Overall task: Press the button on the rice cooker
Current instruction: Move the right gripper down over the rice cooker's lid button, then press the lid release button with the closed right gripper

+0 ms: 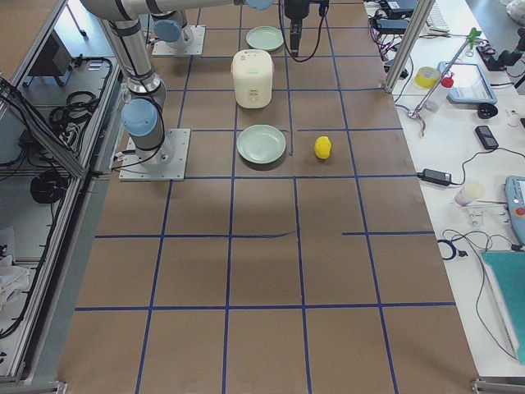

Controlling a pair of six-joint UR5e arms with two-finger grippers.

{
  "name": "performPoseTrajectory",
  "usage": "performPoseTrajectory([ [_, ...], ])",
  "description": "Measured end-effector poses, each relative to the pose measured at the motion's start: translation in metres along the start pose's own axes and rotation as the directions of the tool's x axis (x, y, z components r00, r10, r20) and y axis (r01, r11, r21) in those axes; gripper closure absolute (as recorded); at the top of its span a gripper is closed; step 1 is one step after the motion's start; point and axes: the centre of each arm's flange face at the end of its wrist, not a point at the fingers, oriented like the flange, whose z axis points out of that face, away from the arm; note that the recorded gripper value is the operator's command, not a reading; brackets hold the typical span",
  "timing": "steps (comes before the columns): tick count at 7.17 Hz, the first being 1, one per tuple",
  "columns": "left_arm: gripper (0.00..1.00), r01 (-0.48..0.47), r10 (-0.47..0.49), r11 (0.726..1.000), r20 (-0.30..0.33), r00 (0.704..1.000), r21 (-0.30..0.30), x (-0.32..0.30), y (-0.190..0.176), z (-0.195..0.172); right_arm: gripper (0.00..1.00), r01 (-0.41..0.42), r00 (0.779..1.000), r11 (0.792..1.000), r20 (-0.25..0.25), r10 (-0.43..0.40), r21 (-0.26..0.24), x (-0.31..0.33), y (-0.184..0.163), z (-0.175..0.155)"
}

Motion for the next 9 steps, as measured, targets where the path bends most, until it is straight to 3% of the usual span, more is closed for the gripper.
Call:
performPoseTrajectory([
  [1,0.00,0.000,0.000,1.000,0.000,1.000,0.000,0.000,0.000,0.000,0.82,0.010,0.999,0.999,0.040,-0.009,-0.045,-0.012,0.009,0.011],
  [2,0.00,0.000,0.000,1.000,0.000,1.000,0.000,0.000,0.000,0.000,0.83,0.031,0.998,0.996,0.049,-0.027,-0.085,-0.029,0.022,0.026],
  [5,0.00,0.000,0.000,1.000,0.000,1.000,0.000,0.000,0.000,0.000,0.90,0.023,1.000,0.979,-0.015,-0.026,-0.203,-0.077,0.074,0.090],
  [7,0.00,0.000,0.000,1.000,0.000,1.000,0.000,0.000,0.000,0.000,0.90,0.028,0.997,0.978,-0.059,-0.041,-0.208,-0.086,0.092,0.121],
  [9,0.00,0.001,-0.001,1.000,0.000,1.000,0.000,0.000,0.000,0.000,0.90,-0.012,0.998,0.984,-0.071,0.000,-0.176,-0.091,0.100,0.141],
])
